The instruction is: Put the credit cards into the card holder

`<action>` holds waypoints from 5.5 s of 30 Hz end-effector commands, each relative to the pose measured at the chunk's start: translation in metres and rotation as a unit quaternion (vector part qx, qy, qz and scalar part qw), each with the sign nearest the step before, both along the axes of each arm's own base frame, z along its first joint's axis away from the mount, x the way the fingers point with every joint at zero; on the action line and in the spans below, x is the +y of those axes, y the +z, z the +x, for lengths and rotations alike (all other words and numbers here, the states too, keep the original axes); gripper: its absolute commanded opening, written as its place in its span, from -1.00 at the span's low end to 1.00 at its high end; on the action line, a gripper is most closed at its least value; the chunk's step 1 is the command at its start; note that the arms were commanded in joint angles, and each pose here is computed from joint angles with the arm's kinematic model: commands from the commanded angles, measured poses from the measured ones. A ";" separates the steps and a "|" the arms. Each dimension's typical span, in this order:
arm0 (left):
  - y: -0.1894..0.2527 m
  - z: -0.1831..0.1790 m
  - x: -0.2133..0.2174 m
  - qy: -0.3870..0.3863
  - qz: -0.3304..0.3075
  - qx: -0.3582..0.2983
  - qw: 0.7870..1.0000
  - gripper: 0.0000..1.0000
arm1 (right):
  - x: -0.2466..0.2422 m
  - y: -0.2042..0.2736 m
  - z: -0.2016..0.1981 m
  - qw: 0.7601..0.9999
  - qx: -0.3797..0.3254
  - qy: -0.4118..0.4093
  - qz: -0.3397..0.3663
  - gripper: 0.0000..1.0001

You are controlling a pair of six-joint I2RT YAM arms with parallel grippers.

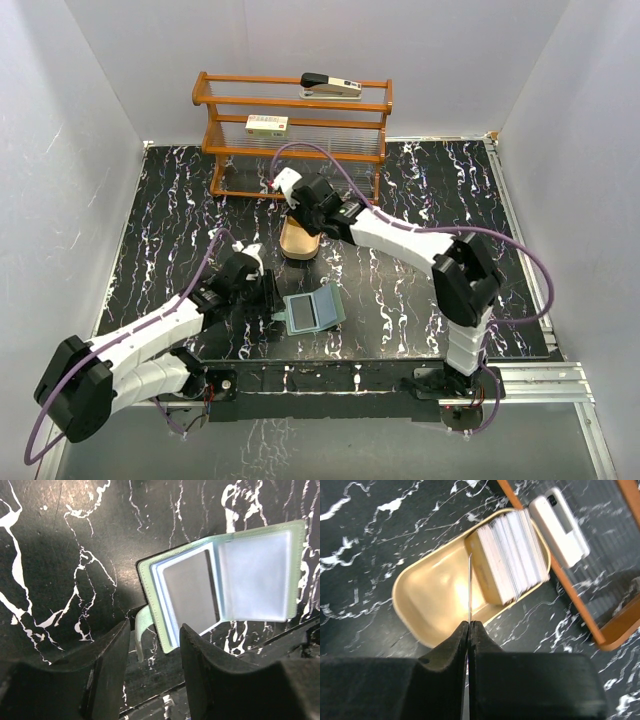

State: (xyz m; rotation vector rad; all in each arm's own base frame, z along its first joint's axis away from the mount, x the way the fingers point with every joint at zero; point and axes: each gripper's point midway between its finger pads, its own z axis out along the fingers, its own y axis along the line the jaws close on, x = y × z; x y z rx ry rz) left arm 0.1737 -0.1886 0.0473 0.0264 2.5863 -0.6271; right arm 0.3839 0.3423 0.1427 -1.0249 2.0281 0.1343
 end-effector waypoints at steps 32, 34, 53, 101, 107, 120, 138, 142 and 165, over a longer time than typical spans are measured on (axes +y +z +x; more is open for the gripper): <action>0.248 0.009 -0.062 0.007 -0.410 -0.157 0.898 -0.64 | -0.025 0.160 -0.209 0.817 0.242 0.033 0.523 -1.00; 0.249 0.009 -0.063 0.007 -0.414 -0.156 0.897 -0.88 | -0.026 0.157 -0.209 0.818 0.245 0.030 0.520 -1.00; 0.216 0.006 -0.066 -0.004 -0.408 -0.145 0.901 -1.00 | -0.034 0.116 -0.205 0.823 0.259 -0.022 0.506 -0.99; 0.129 0.014 -0.048 0.071 -0.346 -0.106 0.929 -1.00 | -0.067 0.033 -0.182 0.872 0.243 -0.165 0.392 -0.14; 0.096 0.020 -0.039 0.105 -0.311 -0.093 0.940 -1.00 | -0.067 0.002 -0.166 0.896 0.239 -0.193 0.319 -0.14; 0.061 0.017 -0.040 0.116 -0.300 -0.061 0.945 -1.00 | -0.051 -0.010 -0.164 0.909 0.259 -0.183 0.269 -0.45; 0.043 0.015 -0.048 0.111 -0.313 -0.037 0.942 -1.00 | -0.050 -0.058 -0.165 0.929 0.243 -0.215 0.177 -0.60; 0.035 0.015 -0.051 0.104 -0.307 -0.029 0.945 -1.00 | -0.059 -0.075 -0.171 0.927 0.248 -0.226 0.169 -0.63; 0.005 0.010 -0.071 0.008 -0.268 -0.021 0.963 -1.00 | -0.082 -0.105 -0.177 0.933 0.223 -0.234 0.159 -0.75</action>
